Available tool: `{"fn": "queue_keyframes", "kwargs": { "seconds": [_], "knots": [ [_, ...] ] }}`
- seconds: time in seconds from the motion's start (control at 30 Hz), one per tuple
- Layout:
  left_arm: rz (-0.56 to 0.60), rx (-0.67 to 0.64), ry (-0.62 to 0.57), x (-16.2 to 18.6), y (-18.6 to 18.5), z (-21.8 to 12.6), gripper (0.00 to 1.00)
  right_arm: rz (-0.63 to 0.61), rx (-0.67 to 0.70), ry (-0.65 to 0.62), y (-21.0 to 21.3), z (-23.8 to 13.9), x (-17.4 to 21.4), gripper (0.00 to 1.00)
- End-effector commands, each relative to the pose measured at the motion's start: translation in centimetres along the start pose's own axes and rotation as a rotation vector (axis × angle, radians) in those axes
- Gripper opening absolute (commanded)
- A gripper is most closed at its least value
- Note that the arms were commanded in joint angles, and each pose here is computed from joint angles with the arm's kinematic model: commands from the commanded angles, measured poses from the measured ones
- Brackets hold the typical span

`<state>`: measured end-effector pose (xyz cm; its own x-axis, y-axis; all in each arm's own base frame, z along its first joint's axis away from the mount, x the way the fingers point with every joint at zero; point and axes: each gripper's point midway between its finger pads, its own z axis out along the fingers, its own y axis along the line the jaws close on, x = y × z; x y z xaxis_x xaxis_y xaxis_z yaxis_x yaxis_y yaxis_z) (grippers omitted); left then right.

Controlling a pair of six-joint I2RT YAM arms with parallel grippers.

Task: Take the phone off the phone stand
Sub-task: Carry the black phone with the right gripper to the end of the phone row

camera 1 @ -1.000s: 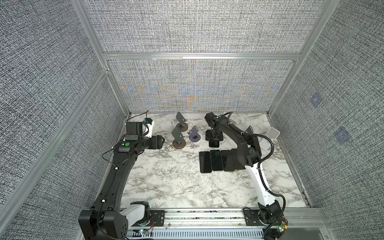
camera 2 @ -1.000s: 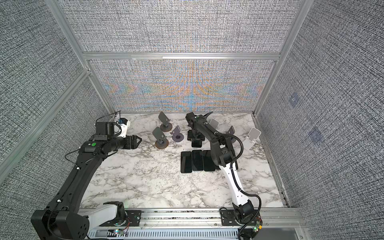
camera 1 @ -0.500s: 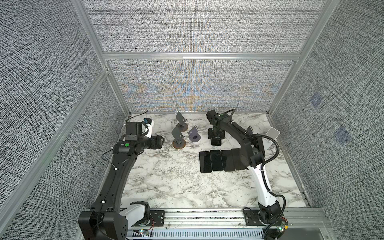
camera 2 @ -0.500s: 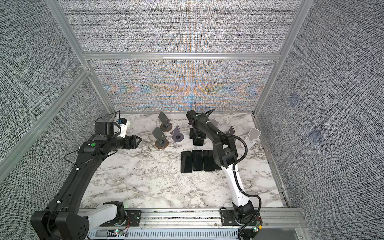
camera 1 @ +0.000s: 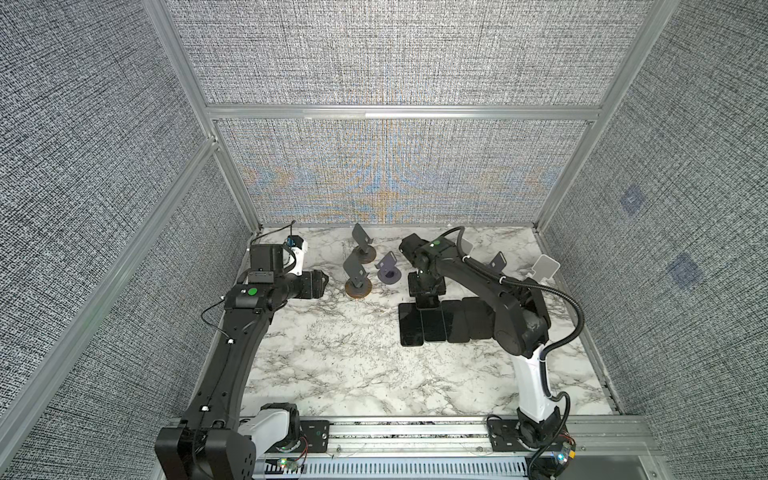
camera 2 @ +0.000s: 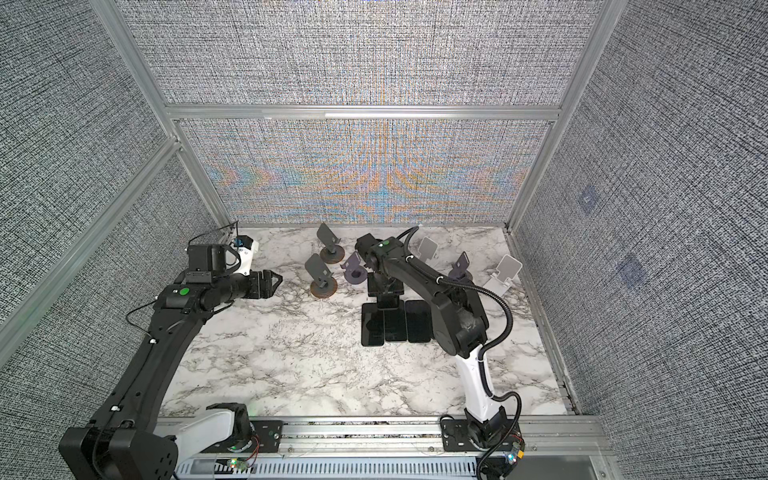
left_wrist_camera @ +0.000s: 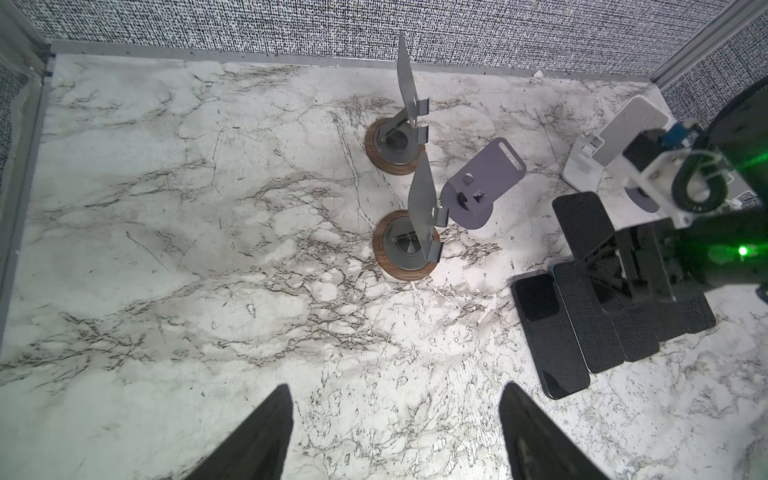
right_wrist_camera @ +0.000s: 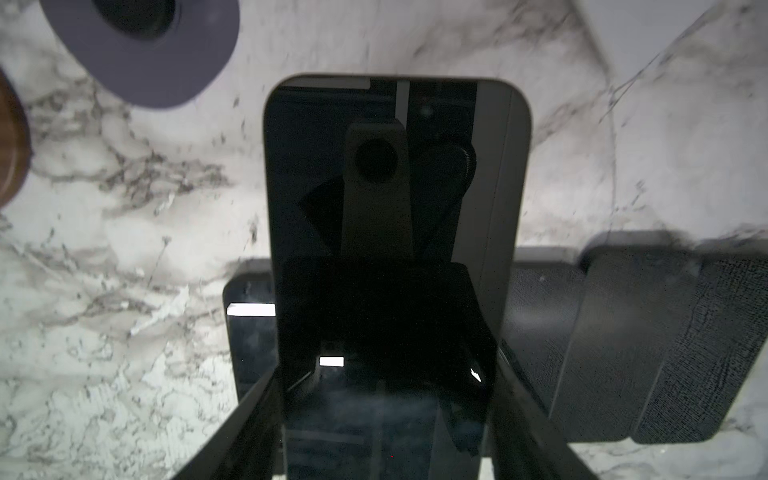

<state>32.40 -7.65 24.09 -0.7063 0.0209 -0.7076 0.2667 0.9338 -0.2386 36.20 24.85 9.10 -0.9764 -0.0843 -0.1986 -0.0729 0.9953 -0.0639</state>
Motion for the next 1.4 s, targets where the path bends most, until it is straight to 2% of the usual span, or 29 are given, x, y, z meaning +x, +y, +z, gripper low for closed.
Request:
{"fn": "queue_keyframes", "kwargs": {
  "seconds": [0.0, 0.2, 0.47, 0.8, 1.1, 1.23, 1.37],
  "knots": [
    [-0.007, 0.014, -0.001, 0.1, -0.2, 0.0, 0.79, 0.023, -0.055, -0.01, 2.7, -0.6, 1.7, 0.63],
    [-0.017, 0.035, -0.01, -0.1, -0.6, 0.0, 0.79, -0.014, -0.112, -0.017, 8.7, -0.3, 4.6, 0.62],
    [-0.023, 0.059, -0.014, -0.2, -0.9, 0.2, 0.79, 0.0, -0.165, -0.027, 13.7, 1.1, 6.4, 0.62],
    [-0.03, 0.077, -0.014, -0.1, -1.2, 0.2, 0.79, 0.034, -0.123, -0.013, 13.5, 3.5, 7.7, 0.66],
    [-0.033, 0.079, -0.009, 0.0, -1.2, 0.4, 0.79, 0.026, -0.105, -0.01, 13.5, 4.3, 8.0, 0.83],
    [-0.036, 0.081, -0.007, 0.0, -1.2, 0.5, 0.79, 0.011, -0.129, -0.031, 13.7, 2.7, 7.5, 0.86],
    [-0.058, 0.095, 0.006, 0.5, -1.4, 0.5, 0.79, -0.01, -0.146, -0.102, 12.7, -1.3, 6.3, 0.87]
  ]
}}
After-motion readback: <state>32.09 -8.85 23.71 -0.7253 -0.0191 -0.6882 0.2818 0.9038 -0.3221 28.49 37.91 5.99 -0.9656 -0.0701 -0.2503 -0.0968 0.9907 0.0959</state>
